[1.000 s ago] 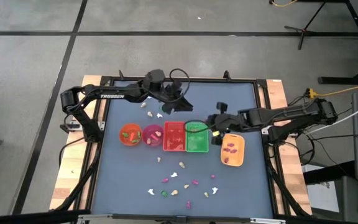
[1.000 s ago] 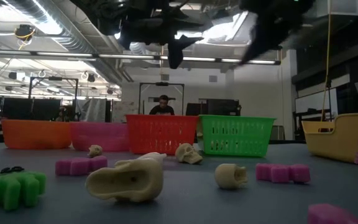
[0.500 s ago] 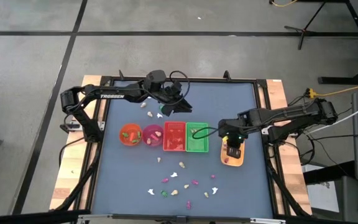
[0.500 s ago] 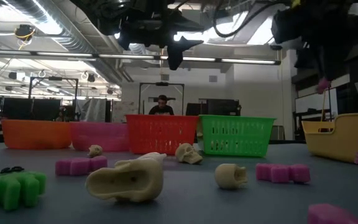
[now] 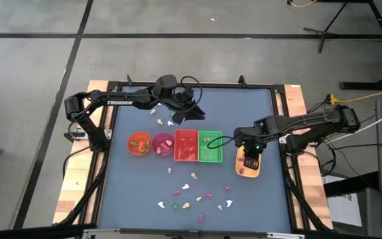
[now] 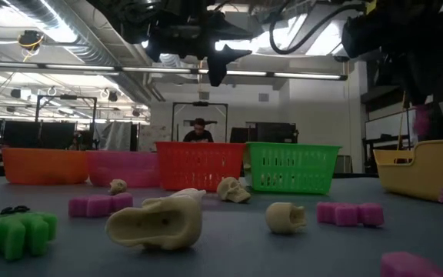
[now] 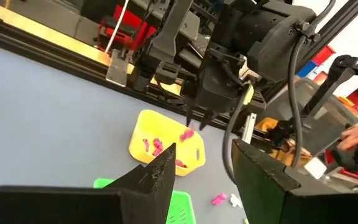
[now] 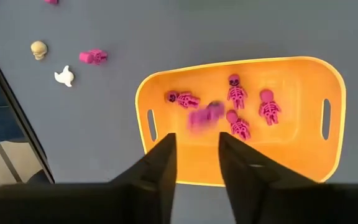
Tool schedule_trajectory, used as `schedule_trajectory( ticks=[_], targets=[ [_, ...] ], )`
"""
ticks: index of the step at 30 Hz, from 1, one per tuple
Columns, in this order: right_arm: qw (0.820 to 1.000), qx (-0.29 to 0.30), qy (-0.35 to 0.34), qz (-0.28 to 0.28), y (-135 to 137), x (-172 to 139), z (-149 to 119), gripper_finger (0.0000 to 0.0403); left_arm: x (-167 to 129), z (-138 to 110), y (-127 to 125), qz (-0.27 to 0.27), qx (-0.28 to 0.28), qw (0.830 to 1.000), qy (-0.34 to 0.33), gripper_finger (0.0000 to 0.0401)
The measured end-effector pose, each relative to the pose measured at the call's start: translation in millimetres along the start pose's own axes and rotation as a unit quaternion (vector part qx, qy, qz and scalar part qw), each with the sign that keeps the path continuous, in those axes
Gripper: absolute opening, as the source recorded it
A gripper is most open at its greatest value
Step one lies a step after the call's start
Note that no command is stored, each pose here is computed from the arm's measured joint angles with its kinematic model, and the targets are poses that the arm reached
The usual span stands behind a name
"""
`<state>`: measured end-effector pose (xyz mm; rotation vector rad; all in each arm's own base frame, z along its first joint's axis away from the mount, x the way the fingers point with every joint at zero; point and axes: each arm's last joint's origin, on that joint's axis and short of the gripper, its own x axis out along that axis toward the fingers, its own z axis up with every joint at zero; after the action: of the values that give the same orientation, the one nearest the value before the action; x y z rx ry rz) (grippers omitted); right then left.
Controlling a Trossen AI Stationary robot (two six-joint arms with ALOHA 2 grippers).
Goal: Sort Halloween decoration
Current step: Put the pink skeleton toy into the yellow bin, then put the yellow skull toy into the pink bowl
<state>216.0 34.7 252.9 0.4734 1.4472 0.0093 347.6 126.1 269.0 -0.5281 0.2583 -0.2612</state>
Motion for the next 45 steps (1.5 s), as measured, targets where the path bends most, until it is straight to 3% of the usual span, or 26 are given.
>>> schedule_trajectory(
  ticks=[6, 13, 19, 23, 32, 45],
  targets=[
    [1.0, -0.002, -0.011, -0.019, -0.9, -0.1, 0.8, 0.0174, -0.2, -3.0, 4.4, 0.055, 0.025, 0.998, 0.0, 0.0141],
    [1.0, -0.002, -0.013, -0.023, -1.1, -0.1, 1.0, 0.0188, -2.0, -10.1, 12.5, 0.154, 0.074, 0.985, 0.02, 0.0141],
    [1.0, -0.003, -0.017, -0.021, -0.8, -0.1, 1.8, 0.0187, -6.5, -17.8, 21.5, 0.28, 0.139, 0.948, 0.062, 0.0153],
    [1.0, -0.003, -0.018, -0.021, -0.7, 0.0, 1.9, 0.0186, -10.0, -24.5, 30.2, 0.339, 0.154, 0.923, 0.098, 0.0171],
    [0.999, -0.011, -0.044, -0.009, 1.8, -0.2, 7.0, 0.0186, -17.6, -47.9, 76.2, 0.431, 0.09, 0.884, 0.155, 0.0193],
    [0.998, -0.013, -0.057, -0.02, 1.7, -0.4, 8.5, 0.0186, -37.5, -62.8, 122.1, 0.478, 0.011, 0.863, 0.164, 0.0191]
  ],
)
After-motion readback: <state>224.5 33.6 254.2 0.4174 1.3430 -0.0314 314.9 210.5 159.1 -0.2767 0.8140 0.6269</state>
